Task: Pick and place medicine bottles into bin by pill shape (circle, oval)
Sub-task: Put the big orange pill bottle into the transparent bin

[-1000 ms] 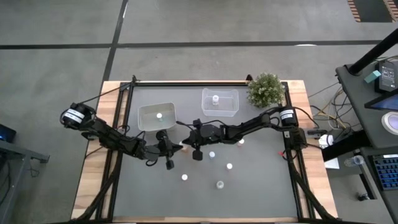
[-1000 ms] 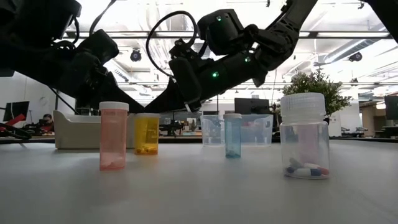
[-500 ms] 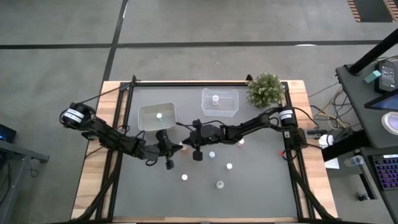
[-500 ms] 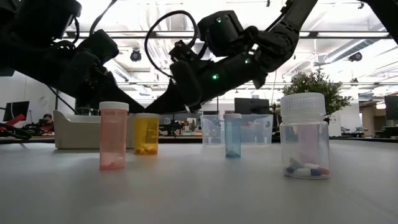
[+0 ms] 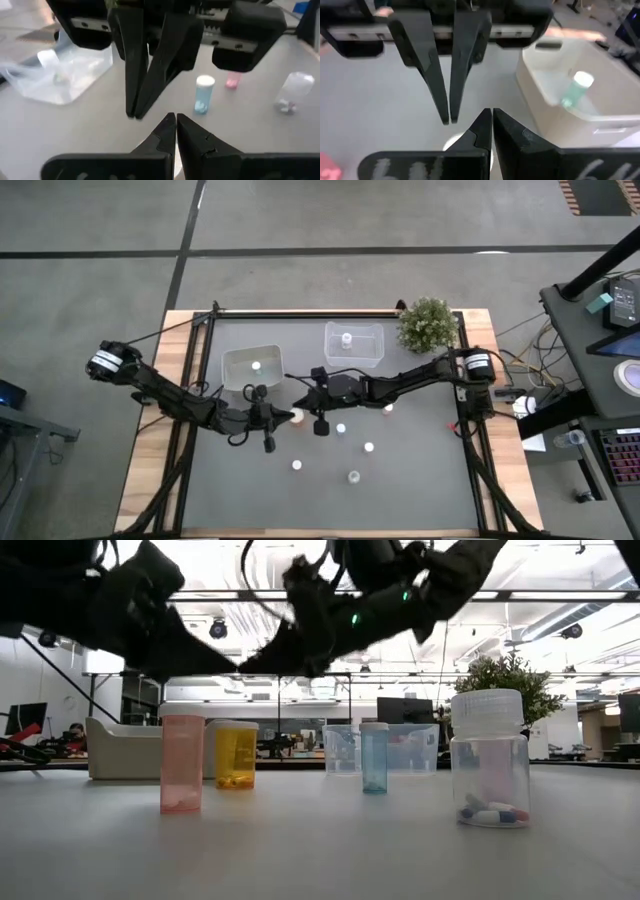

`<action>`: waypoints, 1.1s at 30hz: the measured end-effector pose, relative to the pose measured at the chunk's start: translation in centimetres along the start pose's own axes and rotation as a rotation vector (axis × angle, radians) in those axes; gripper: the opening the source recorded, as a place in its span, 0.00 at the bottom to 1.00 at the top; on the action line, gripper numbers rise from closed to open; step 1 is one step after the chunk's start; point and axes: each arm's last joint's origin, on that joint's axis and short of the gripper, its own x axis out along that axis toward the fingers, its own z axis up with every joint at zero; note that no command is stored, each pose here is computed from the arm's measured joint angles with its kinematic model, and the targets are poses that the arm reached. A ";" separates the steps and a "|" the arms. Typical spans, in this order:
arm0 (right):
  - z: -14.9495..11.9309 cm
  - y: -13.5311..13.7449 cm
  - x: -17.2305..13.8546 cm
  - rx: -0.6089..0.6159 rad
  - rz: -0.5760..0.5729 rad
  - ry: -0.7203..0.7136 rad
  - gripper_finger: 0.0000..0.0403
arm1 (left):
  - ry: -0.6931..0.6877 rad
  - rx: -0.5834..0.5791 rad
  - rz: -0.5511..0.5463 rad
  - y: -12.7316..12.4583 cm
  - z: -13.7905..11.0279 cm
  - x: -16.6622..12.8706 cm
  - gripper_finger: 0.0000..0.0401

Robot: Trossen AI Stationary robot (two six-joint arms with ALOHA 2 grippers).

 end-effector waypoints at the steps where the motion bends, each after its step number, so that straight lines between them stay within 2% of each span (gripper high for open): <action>1: 0.5 0.1 -0.4 -0.006 0.002 0.003 0.02 | -0.014 -0.002 -0.004 0.0 0.4 -0.2 0.00; 6: 1.9 1.2 -2.8 -0.072 -0.048 0.065 0.02 | -0.080 -0.002 -0.016 0.1 2.1 -0.8 0.00; 12: 2.5 2.8 -7.4 -0.116 -0.109 0.075 0.02 | -0.094 0.058 -0.014 -0.1 4.2 -1.2 0.00; 16: 2.1 3.1 -10.6 -0.075 -0.101 0.054 0.02 | -0.071 0.115 -0.006 -0.5 6.3 -1.2 0.00; 21: 1.6 2.9 -13.5 0.007 -0.103 0.023 0.02 | 0.054 0.218 0.008 -0.9 8.3 -1.1 0.00; 28: 1.7 2.9 -14.5 0.084 -0.098 0.014 0.03 | 0.086 0.302 0.009 -0.9 11.1 -2.0 0.00; 33: 1.8 3.0 -13.2 0.137 -0.098 0.032 0.09 | 0.036 0.473 0.023 -0.1 12.2 -3.4 0.00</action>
